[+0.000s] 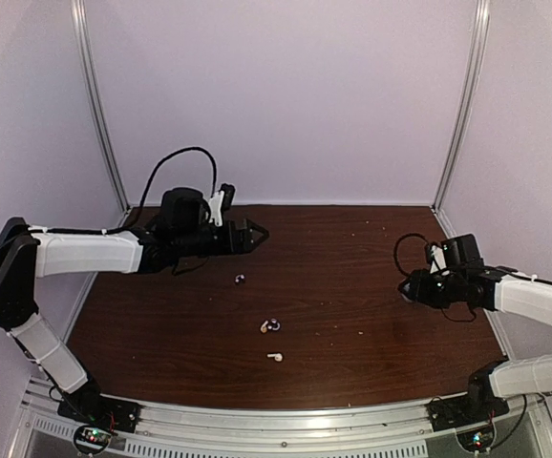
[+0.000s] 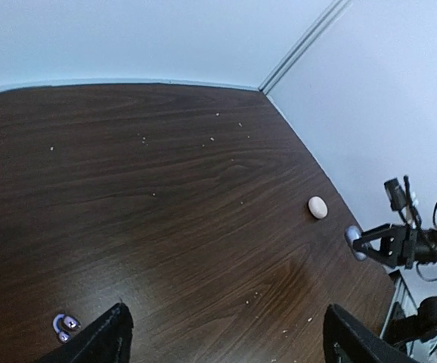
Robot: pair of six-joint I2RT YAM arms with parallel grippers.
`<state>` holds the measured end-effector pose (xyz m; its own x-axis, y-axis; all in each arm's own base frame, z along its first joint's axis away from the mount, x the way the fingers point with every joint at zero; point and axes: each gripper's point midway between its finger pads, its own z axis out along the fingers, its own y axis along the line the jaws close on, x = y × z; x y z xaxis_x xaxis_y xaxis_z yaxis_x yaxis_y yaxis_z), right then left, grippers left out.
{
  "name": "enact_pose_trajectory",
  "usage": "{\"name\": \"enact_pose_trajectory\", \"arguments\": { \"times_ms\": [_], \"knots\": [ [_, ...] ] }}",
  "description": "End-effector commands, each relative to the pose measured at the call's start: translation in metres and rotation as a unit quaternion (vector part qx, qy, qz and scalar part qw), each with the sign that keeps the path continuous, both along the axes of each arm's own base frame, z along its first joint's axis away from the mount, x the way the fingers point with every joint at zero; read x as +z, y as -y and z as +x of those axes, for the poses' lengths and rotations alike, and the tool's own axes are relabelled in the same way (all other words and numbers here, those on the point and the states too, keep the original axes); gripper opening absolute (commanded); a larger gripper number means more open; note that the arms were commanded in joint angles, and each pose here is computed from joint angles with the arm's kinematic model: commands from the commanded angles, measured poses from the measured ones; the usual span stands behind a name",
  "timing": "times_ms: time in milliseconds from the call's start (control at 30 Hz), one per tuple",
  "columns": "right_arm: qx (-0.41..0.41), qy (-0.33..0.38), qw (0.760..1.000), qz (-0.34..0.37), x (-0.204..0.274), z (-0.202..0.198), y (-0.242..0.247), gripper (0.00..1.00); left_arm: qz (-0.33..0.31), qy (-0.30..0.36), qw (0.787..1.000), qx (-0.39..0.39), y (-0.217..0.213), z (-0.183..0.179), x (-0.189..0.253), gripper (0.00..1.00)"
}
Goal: Insert the wireless bluetooth earbuds into the charging case
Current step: Pick up the charging case from the corner of the board, then pass from the right arm to the left
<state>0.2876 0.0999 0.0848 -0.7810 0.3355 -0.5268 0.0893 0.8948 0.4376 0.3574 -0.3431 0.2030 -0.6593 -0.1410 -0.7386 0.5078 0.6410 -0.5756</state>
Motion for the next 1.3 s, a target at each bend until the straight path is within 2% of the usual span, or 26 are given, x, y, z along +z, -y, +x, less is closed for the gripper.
{"name": "enact_pose_trajectory", "arguments": {
  "times_ms": [0, 100, 233, 300, 367, 433, 533, 700, 867, 1000, 1267],
  "knots": [
    [0.115, 0.055, 0.991, 0.037, 0.051, 0.009, -0.044, 0.39, 0.077, 0.174, 0.977, -0.098, 0.024, -0.024, 0.031, 0.87],
    [0.164, 0.058, 0.983, 0.066, 0.069, 0.004, -0.066, 0.39, 0.168, 0.29, 0.926, -0.174, 0.045, -0.069, 0.021, 0.87],
    [0.232, 0.051, 0.967, 0.089, 0.083, -0.012, -0.099, 0.39, 0.254, 0.375, 0.852, -0.265, 0.059, -0.117, -0.008, 0.86],
    [0.266, 0.036, 0.959, 0.094, 0.084, -0.022, -0.115, 0.39, 0.251, 0.409, 0.827, -0.293, 0.062, -0.135, -0.007, 0.84],
    [0.298, 0.032, 0.949, 0.102, 0.09, -0.031, -0.131, 0.39, 0.223, 0.437, 0.814, -0.311, 0.064, -0.15, 0.004, 0.84],
    [0.33, 0.028, 0.937, 0.114, 0.095, -0.043, -0.147, 0.39, 0.21, 0.469, 0.791, -0.331, 0.068, -0.166, 0.011, 0.84],
    [0.37, 0.023, 0.92, 0.13, 0.1, -0.058, -0.166, 0.39, 0.227, 0.506, 0.756, -0.348, 0.077, -0.181, 0.01, 0.84],
    [0.429, 0.012, 0.89, 0.152, 0.105, -0.082, -0.194, 0.39, 0.236, 0.548, 0.713, -0.369, 0.092, -0.201, 0.014, 0.81],
    [0.471, 0.003, 0.867, 0.165, 0.11, -0.101, -0.213, 0.39, 0.247, 0.573, 0.684, -0.379, 0.102, -0.211, 0.015, 0.77],
    [0.491, -0.004, 0.856, 0.162, 0.112, -0.111, -0.223, 0.4, 0.251, 0.581, 0.674, -0.381, 0.108, -0.212, 0.014, 0.72],
    [0.523, -0.017, 0.838, 0.158, 0.112, -0.129, -0.24, 0.4, 0.267, 0.583, 0.667, -0.38, 0.115, -0.208, 0.006, 0.7]
  ]
}}
